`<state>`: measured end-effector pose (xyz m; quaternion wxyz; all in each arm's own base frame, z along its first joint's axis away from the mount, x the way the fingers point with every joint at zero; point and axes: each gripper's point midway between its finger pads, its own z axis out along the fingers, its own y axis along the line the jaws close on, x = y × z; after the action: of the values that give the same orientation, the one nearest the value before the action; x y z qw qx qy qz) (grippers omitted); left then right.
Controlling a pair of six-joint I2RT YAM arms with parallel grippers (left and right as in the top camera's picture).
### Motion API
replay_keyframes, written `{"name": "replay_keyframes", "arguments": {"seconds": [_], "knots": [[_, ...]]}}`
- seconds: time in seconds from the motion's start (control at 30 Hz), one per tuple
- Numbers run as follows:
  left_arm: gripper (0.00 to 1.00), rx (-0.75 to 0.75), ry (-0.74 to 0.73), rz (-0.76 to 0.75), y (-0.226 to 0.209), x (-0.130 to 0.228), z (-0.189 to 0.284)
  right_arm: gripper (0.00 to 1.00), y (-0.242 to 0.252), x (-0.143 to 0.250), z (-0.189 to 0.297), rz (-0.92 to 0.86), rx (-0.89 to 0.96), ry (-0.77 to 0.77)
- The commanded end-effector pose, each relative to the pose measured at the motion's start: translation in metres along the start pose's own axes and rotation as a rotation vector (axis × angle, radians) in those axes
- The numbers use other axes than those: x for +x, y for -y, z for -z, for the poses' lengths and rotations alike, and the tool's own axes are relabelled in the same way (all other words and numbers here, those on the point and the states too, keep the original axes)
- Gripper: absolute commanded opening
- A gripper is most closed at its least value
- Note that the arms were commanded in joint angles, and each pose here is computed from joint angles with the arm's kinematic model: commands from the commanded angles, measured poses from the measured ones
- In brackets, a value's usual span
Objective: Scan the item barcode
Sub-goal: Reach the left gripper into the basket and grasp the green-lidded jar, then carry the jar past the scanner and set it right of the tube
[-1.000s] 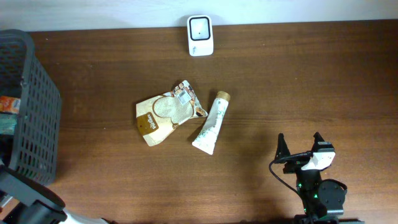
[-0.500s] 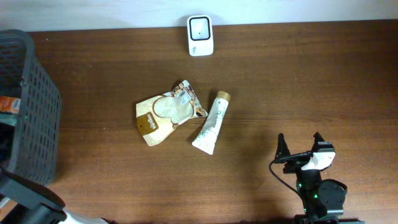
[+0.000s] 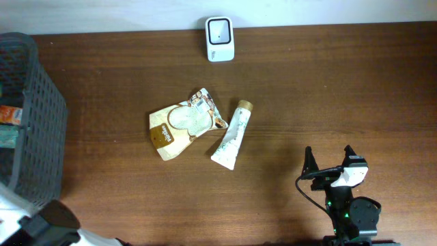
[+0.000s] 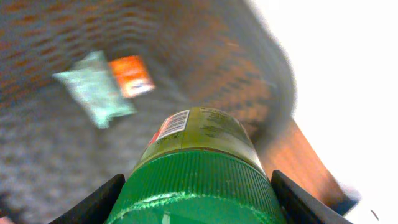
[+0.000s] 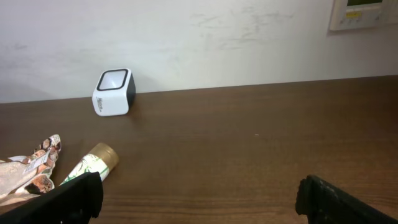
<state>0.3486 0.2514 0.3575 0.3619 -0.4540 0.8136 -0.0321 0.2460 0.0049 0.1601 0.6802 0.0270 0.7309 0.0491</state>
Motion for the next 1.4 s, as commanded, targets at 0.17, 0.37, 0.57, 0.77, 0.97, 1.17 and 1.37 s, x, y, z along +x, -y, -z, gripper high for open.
{"name": "replay_keyframes", "arguments": {"seconds": [0.17,0.37,0.57,0.77,0.97,1.17,1.37], "knots": [[0.56,0.263,-0.098,-0.378,0.150,0.102,0.045,0.98,-0.003,0.003,0.000,-0.007,-0.013,-0.001],[0.57,0.288,-0.189,-0.616,0.217,0.190,0.036,0.98,-0.003,0.003,0.000,-0.007,-0.013,-0.001],[0.58,0.341,-0.327,-0.811,0.273,0.294,0.007,0.98,-0.003,0.003,0.000,-0.007,-0.013,-0.001],[0.59,0.438,-0.390,-1.009,0.325,0.405,-0.023,0.99,-0.003,0.003,0.000,-0.007,-0.013,-0.001],[0.58,0.539,-0.407,-1.219,0.350,0.507,-0.028,0.98,-0.003,0.003,0.000,-0.007,-0.013,-0.001],[0.59,0.494,-0.430,-1.357,0.335,0.567,-0.031,0.98,-0.003,0.003,0.000,-0.007,-0.013,-0.001],[0.58,0.430,-0.509,-1.429,0.309,0.594,-0.034,0.98,-0.003,0.003,0.000,-0.007,-0.013,-0.001]]}}
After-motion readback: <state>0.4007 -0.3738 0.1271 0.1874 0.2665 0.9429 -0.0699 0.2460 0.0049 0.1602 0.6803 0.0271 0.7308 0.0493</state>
